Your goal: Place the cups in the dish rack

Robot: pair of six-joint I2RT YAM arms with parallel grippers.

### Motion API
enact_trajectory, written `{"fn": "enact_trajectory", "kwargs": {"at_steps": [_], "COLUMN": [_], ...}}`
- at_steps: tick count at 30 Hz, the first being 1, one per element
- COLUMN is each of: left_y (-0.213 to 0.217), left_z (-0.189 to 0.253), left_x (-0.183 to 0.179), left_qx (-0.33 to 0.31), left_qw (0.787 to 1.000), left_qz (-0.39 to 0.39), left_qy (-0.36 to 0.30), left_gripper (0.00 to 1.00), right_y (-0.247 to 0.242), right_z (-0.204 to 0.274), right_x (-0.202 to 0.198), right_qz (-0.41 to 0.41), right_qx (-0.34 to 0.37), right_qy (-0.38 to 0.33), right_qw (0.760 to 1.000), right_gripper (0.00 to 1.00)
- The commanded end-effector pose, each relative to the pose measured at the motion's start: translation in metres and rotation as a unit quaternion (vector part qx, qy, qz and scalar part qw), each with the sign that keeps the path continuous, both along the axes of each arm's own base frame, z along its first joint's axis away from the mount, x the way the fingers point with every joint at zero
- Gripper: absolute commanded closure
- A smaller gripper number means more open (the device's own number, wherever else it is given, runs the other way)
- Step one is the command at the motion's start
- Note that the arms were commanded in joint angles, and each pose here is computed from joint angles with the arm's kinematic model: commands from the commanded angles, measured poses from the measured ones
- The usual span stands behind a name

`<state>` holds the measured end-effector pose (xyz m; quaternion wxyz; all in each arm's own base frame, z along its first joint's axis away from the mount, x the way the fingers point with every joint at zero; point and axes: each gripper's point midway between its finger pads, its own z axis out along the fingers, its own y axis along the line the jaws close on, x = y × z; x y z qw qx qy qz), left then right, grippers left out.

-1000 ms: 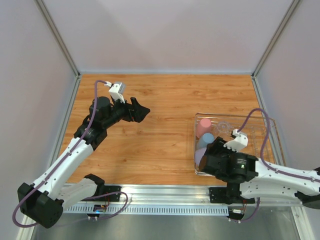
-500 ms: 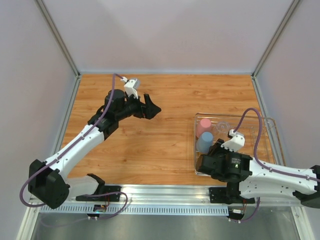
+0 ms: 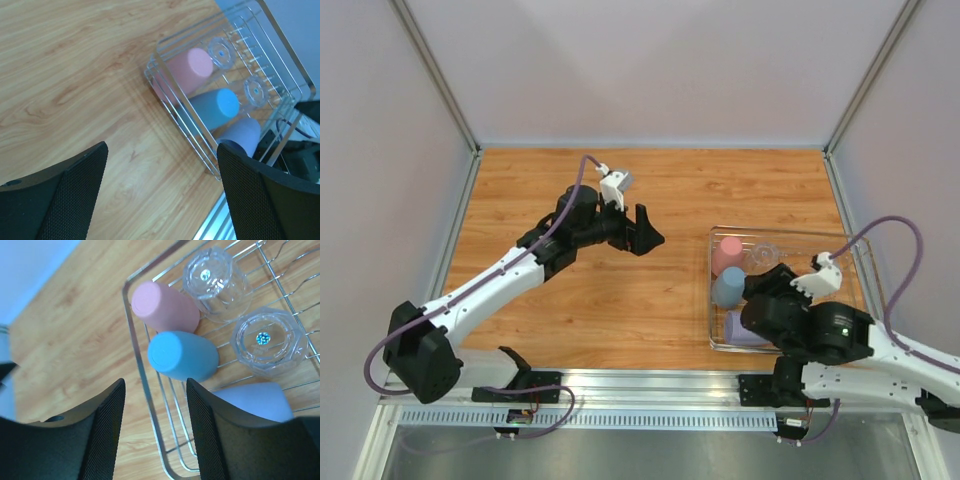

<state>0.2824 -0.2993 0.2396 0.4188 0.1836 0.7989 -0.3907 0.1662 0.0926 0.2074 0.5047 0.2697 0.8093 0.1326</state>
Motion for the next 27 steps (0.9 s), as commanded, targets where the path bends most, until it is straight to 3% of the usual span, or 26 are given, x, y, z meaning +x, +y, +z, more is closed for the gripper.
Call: {"fn": "enact_trajectory", "kwargs": {"at_steps": [1, 8, 9, 15, 16, 17, 19, 21, 23, 25, 27], "left_y": [-0.016, -0.035, -0.042, -0.061, -0.061, -0.061, -0.055, -0.051, -0.051, -0.055, -0.063], "left_z": [0.03, 0.036, 0.038, 0.026, 0.019, 0.018, 0.003, -0.002, -0.012, -0.015, -0.017], "left_x": [-0.021, -0.058, -0.068, -0.097, -0.094, -0.095, -0.091, -0.09, -0.083, -0.08, -0.08], "left_qx": [0.004, 0.001, -0.002, 0.016, 0.022, 0.025, 0.057, 0.079, 0.097, 0.114, 0.136], "left_qw": [0.998, 0.999, 0.999, 0.999, 0.999, 0.999, 0.997, 0.994, 0.989, 0.986, 0.983], "left_qz": [-0.039, -0.038, -0.048, -0.035, -0.017, -0.007, 0.022, 0.046, 0.076, 0.089, 0.098], "left_qy": [-0.039, -0.024, -0.023, 0.023, 0.034, 0.041, 0.057, 0.067, 0.077, 0.083, 0.069], "left_gripper": [0.02, 0.04, 0.04, 0.04, 0.04, 0.04, 0.04, 0.04, 0.04, 0.05, 0.05], "right_y": [-0.073, -0.099, -0.097, -0.062, -0.053, -0.039, -0.031, -0.025, -0.023, -0.026, -0.042], "right_z": [0.014, 0.059, 0.063, 0.113, 0.11, 0.121, 0.118, 0.139, 0.132, 0.143, 0.16], "right_x": [-0.016, -0.007, -0.005, 0.023, 0.026, 0.038, 0.057, 0.078, 0.104, 0.13, 0.142], "right_qz": [-0.032, -0.078, -0.079, -0.042, 0.011, 0.017, 0.034, 0.063, 0.093, 0.108, 0.086], "right_qx": [-0.063, -0.1, -0.107, -0.166, -0.212, -0.186, -0.19, -0.193, -0.182, -0.169, -0.216], "right_qy": [0.011, -0.031, -0.033, -0.049, -0.022, -0.034, -0.004, -0.021, 0.017, 0.036, 0.043], "right_qw": [0.997, 0.991, 0.991, 0.984, 0.977, 0.982, 0.981, 0.979, 0.979, 0.979, 0.972], "right_gripper": [0.46, 0.32, 0.24, 0.01, 0.0, 0.0, 0.0, 0.0, 0.0, 0.0, 0.0]}}
